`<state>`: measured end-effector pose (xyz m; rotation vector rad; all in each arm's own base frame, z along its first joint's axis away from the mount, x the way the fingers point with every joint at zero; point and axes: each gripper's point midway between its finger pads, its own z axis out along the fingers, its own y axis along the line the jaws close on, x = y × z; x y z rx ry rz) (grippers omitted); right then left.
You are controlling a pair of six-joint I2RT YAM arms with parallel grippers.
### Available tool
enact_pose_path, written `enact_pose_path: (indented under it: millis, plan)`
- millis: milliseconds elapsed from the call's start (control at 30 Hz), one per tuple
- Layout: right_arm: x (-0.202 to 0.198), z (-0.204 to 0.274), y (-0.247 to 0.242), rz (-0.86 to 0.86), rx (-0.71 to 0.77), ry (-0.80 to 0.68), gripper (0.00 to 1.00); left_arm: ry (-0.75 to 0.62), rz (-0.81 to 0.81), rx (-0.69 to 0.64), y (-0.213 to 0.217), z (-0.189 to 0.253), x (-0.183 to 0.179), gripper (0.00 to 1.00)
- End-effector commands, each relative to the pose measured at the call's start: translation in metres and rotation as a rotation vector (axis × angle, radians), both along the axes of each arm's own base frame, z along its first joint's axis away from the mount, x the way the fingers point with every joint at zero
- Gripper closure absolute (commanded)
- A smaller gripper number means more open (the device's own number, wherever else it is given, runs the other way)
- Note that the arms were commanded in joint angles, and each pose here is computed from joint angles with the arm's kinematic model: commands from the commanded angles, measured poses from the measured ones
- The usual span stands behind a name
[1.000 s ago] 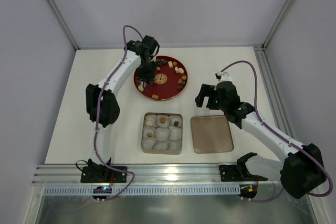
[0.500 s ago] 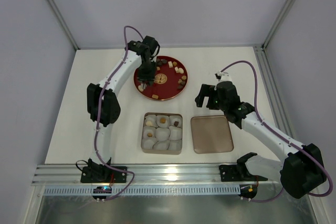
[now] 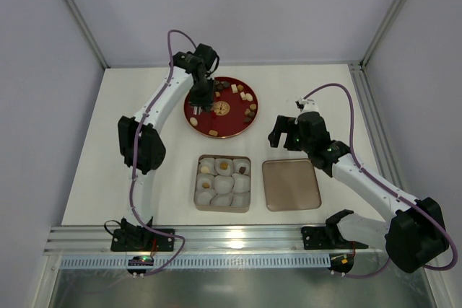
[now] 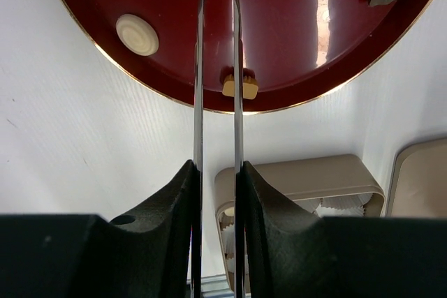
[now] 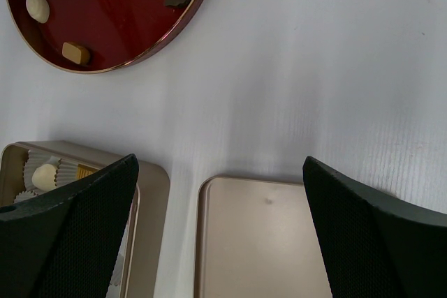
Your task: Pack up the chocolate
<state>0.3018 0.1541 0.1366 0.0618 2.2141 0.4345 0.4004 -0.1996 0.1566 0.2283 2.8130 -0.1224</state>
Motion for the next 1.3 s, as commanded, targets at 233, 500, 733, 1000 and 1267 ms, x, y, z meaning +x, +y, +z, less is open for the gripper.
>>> enact_pose_path:
  millis: [233,500,733,1000,1267]
  plan:
    - [0.007,0.008,0.005,0.003,0.019,-0.035,0.00,-0.061,-0.013,-0.018,0.002,0.028,0.000,0.70]
    - [0.006,0.008,0.006,0.003,0.025,-0.034,0.00,-0.026,-0.020,-0.002,0.001,0.013,0.000,0.68]
    - [0.005,0.009,0.004,0.001,0.020,-0.039,0.00,-0.015,-0.018,0.000,0.000,0.004,0.003,0.65]
    - [0.004,0.007,0.003,0.000,0.017,-0.035,0.00,-0.007,-0.020,0.011,0.001,0.000,0.002,0.63]
    - [0.004,0.007,0.004,0.000,0.019,-0.035,0.00,0.005,-0.029,-0.001,0.000,-0.002,-0.001,0.59]
